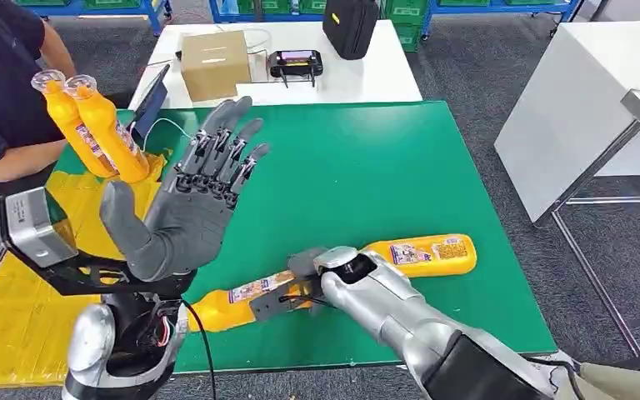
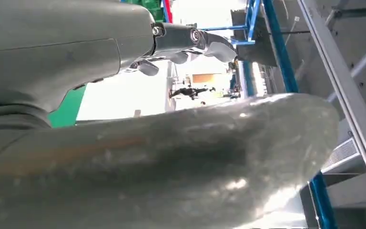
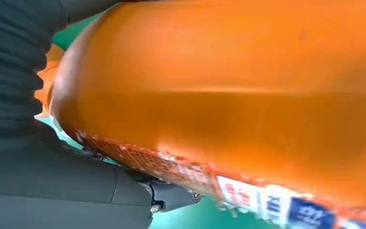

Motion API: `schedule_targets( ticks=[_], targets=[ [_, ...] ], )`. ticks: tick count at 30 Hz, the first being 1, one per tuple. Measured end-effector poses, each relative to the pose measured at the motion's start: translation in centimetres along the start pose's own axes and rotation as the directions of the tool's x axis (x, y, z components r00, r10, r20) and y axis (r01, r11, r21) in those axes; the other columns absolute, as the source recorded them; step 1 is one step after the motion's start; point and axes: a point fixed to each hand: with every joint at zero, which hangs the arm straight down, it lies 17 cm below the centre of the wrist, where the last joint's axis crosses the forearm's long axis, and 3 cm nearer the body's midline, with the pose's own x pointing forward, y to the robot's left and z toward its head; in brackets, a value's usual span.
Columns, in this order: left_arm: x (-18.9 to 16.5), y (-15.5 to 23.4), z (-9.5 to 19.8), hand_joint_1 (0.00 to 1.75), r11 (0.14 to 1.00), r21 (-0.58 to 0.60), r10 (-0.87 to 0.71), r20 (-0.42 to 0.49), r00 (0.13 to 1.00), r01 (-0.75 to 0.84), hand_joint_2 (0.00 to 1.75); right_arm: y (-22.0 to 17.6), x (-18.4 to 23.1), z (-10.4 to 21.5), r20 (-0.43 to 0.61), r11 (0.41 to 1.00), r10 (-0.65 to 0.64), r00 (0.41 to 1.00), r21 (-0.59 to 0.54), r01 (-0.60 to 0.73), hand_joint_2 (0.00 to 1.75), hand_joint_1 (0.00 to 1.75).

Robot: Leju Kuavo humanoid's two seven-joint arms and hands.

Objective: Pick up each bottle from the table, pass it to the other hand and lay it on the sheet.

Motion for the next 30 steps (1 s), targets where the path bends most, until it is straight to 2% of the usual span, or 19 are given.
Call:
schedule_targets(
  ticks=[5, 8, 11, 13, 18, 22, 30],
  targets=[
    [0.3, 0.0, 0.0, 0.0, 1.0, 0.0, -0.006, 0.013, 1.0, 0.006, 0.0, -0.2, -0.1, -0.1, -0.016, 1.0, -0.024, 1.0, -0.017, 0.024, 1.75, 1.75],
    [0.2, 0.1, 0.1, 0.0, 1.0, 0.006, -0.014, 0.006, 1.0, 0.014, 0.0, -1.1, 0.1, -0.3, -0.031, 0.985, -0.151, 0.988, -0.087, 0.148, 1.75, 1.75],
    [0.6, 0.4, 0.3, 0.0, 0.999, 0.029, -0.023, 0.007, 1.0, 0.023, 0.0, -2.1, 1.0, -0.4, 0.009, 0.928, -0.34, 0.94, -0.156, 0.337, 1.75, 1.75],
    [0.9, 1.2, 0.5, 0.0, 0.996, 0.069, -0.056, 0.013, 0.998, 0.055, 0.0, -2.8, 1.3, -0.3, 0.056, 0.869, -0.454, 0.889, -0.193, 0.456, 1.75, 1.75],
    [2.6, 4.7, 1.1, 0.0, 0.961, 0.227, -0.172, 0.047, 0.984, 0.157, 0.0, -3.1, 1.6, 0.2, 0.141, 0.741, -0.618, 0.774, -0.226, 0.632, 1.75, 1.75],
    [3.9, 7.8, 1.7, 0.0, 0.926, 0.338, -0.205, 0.07, 0.976, 0.17, 0.0, -3.4, 1.7, 0.6, 0.188, 0.662, -0.687, 0.701, -0.233, 0.712, 1.75, 1.75],
    [5.1, 11.4, 2.8, 0.0, 0.875, 0.463, -0.205, 0.094, 0.974, 0.14, 0.0, -3.7, 1.3, 1.2, 0.22, 0.592, -0.733, 0.644, -0.262, 0.762, 1.75, 1.75]
  ],
)
